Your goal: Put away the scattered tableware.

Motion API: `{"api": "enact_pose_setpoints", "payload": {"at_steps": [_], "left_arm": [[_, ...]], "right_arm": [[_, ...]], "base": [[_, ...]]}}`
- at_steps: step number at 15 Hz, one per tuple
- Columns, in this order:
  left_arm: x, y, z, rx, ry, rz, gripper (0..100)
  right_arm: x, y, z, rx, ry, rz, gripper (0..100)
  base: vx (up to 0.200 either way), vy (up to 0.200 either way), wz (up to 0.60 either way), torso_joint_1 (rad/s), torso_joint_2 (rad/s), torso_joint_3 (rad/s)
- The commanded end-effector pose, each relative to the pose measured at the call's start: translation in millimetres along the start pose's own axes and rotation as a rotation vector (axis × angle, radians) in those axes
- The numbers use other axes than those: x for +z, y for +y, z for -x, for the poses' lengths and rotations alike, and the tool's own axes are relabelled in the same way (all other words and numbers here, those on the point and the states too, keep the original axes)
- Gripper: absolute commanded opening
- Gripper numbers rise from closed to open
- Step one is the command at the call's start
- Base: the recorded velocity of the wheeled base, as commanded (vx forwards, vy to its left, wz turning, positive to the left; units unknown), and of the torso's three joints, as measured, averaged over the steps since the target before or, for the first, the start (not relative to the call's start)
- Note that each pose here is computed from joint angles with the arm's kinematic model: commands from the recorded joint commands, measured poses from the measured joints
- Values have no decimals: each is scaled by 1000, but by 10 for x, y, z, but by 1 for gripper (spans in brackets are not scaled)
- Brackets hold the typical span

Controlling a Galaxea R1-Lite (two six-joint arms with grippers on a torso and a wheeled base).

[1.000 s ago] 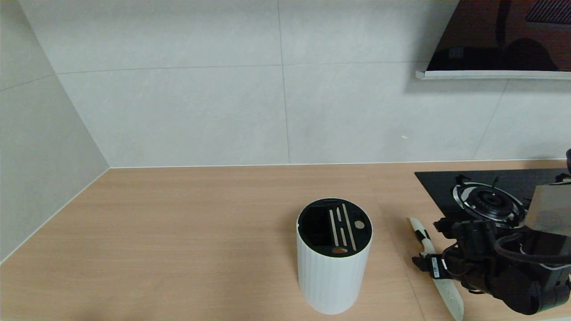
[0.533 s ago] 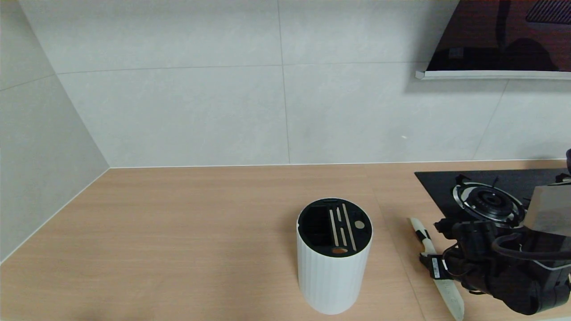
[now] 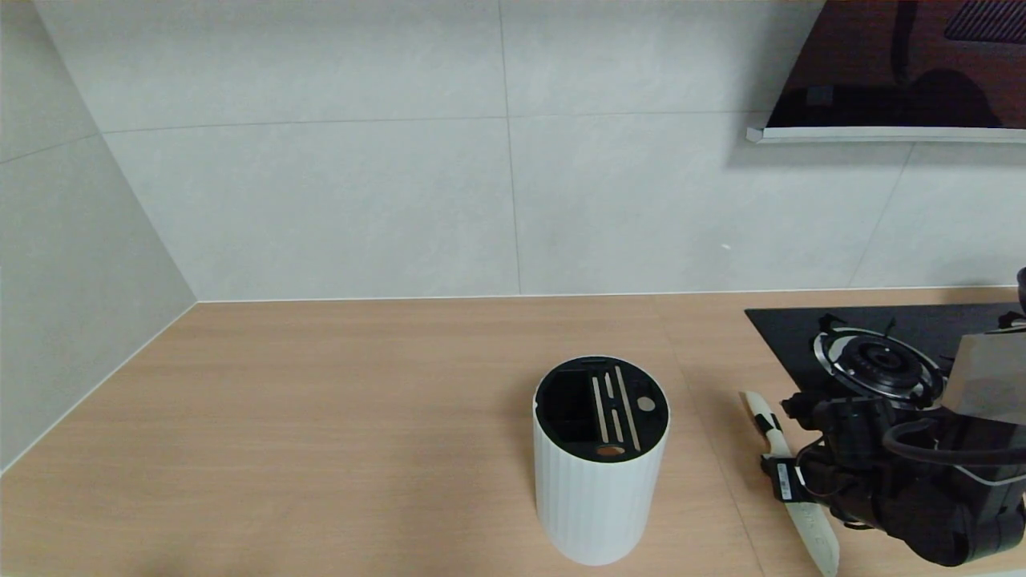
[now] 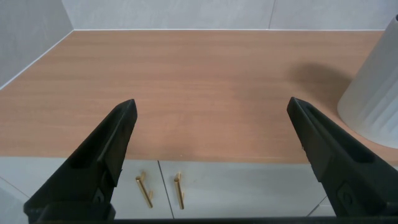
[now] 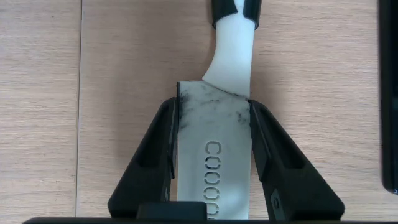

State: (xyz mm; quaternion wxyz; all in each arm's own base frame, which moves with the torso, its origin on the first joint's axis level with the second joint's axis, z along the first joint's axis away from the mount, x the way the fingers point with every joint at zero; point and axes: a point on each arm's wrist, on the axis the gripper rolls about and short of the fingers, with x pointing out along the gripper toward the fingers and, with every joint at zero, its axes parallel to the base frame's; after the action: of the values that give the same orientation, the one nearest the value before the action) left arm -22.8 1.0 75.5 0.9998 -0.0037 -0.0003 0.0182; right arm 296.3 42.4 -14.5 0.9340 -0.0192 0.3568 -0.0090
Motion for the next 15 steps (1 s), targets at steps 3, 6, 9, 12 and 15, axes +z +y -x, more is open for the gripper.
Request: {"api": "enact_pose_setpoints", "payload": {"at_steps": [3,6,9,12,15], "left_arm": [[0,0,0,0,0,-1,100],[0,0,0,0,0,-3,100],[2,0,0,0,-1,-4,100],[2,-2,0,-9,-1,-35,100],[3,-2,0,-9,-3,-30,100]], "right_arm": [[77,4,83,-35,-41,8,0],[195,-2,193,-63,-121,-5,0],[372,20,465,-42,-218,-13,0],[515,112,798,6,-317,-7,0],[624,210,1175,56,-409,2,0]], "base": [[0,0,0,0,0,0],[0,0,0,0,0,0],[0,0,0,0,0,0],[0,0,0,0,0,0],[0,0,0,0,0,0]]}}
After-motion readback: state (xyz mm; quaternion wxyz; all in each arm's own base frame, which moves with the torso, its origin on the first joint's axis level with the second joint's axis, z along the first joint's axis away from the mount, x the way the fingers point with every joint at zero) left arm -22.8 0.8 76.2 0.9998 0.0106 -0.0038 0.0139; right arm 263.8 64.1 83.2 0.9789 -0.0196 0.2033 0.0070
